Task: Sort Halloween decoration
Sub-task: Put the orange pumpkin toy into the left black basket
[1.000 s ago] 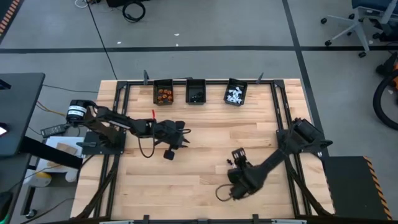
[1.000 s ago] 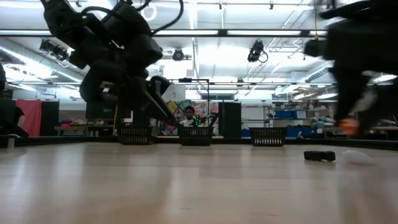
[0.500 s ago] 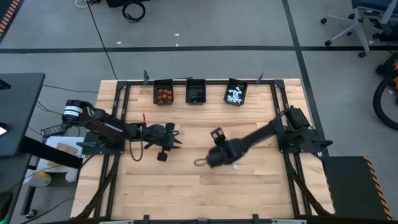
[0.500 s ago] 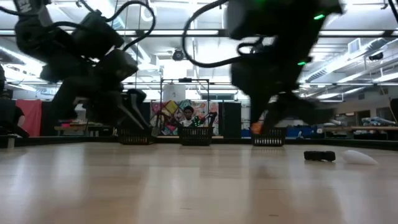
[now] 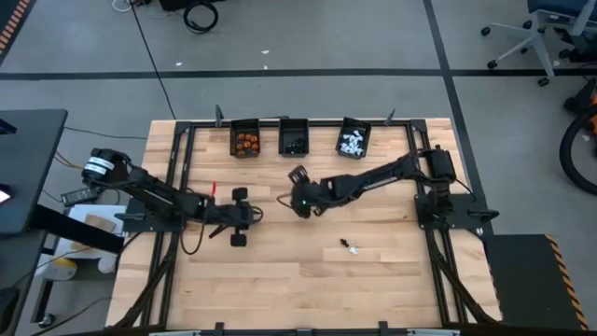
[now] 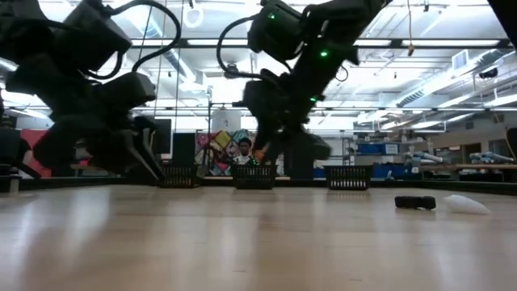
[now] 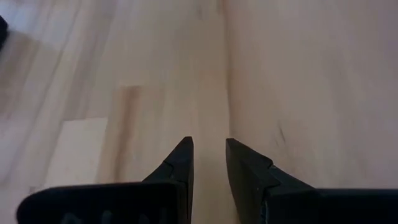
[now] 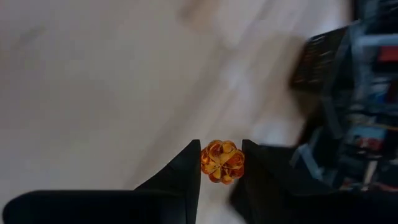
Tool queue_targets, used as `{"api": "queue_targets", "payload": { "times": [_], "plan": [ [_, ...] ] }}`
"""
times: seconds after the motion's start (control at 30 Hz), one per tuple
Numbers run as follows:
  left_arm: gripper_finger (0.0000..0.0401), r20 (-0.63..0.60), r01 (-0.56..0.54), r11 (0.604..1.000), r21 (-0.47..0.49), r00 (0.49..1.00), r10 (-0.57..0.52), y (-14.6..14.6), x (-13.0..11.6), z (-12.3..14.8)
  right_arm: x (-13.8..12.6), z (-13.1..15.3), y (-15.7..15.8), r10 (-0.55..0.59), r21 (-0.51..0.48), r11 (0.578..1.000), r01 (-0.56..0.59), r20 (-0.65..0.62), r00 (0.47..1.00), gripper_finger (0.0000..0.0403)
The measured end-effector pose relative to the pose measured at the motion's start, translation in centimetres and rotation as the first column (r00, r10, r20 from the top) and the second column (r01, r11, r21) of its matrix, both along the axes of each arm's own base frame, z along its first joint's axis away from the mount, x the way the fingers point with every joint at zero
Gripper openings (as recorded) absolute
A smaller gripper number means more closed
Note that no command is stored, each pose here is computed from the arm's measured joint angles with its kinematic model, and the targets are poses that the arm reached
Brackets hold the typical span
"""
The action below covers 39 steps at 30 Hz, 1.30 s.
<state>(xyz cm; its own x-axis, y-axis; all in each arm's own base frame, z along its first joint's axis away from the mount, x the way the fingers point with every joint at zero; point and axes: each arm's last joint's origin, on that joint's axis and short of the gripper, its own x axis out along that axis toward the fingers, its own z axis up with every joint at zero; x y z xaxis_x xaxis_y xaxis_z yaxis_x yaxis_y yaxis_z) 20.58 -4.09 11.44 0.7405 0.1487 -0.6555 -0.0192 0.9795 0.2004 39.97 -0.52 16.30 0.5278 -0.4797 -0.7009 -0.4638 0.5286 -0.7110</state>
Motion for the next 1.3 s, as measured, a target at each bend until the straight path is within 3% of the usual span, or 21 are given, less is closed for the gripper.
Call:
{"api": "queue_targets", "payload": {
  "times": [0.23,0.43,0.6,0.77,0.93,1.13,1.3],
  "plan": [
    [0.0073,0.015,0.015,1.000,-0.023,1.000,-0.015,-1.4,-0.4,0.2,1.7,1.5,-3.4,0.072,0.018,0.997,-0.078,0.208,0.975,0.0114],
    [0.0073,0.096,0.055,0.998,-0.025,0.994,-0.052,-2.5,-0.8,1.5,2.7,3.0,-5.8,0.053,0.078,0.994,-0.082,0.322,0.945,0.0114],
    [0.0073,0.141,0.042,0.999,-0.029,0.989,-0.037,-2.6,-1.4,2.7,5.4,5.0,-7.4,0.047,0.116,0.988,-0.107,0.431,0.901,0.0114],
    [0.0073,0.101,-0.013,0.999,-0.047,0.995,0.017,-2.4,-2.9,3.3,8.0,5.7,-9.3,0.039,0.131,0.985,-0.116,0.481,0.876,0.0114],
    [0.0073,0.092,-0.094,0.992,-0.089,0.991,0.102,-2.1,-3.8,3.8,10.7,4.5,-11.3,-0.043,0.205,0.976,-0.071,0.503,0.863,0.0114],
    [0.0073,0.049,-0.174,0.976,-0.129,0.982,0.182,-1.7,-4.7,3.7,14.0,3.6,-13.0,-0.198,0.327,0.945,0.004,0.562,0.803,0.0114],
    [0.0073,0.042,-0.188,0.971,-0.147,0.980,0.196,-1.8,-4.9,3.6,15.7,2.9,-14.2,-0.352,0.439,0.894,0.092,0.559,0.751,0.0114]
  ]
}}
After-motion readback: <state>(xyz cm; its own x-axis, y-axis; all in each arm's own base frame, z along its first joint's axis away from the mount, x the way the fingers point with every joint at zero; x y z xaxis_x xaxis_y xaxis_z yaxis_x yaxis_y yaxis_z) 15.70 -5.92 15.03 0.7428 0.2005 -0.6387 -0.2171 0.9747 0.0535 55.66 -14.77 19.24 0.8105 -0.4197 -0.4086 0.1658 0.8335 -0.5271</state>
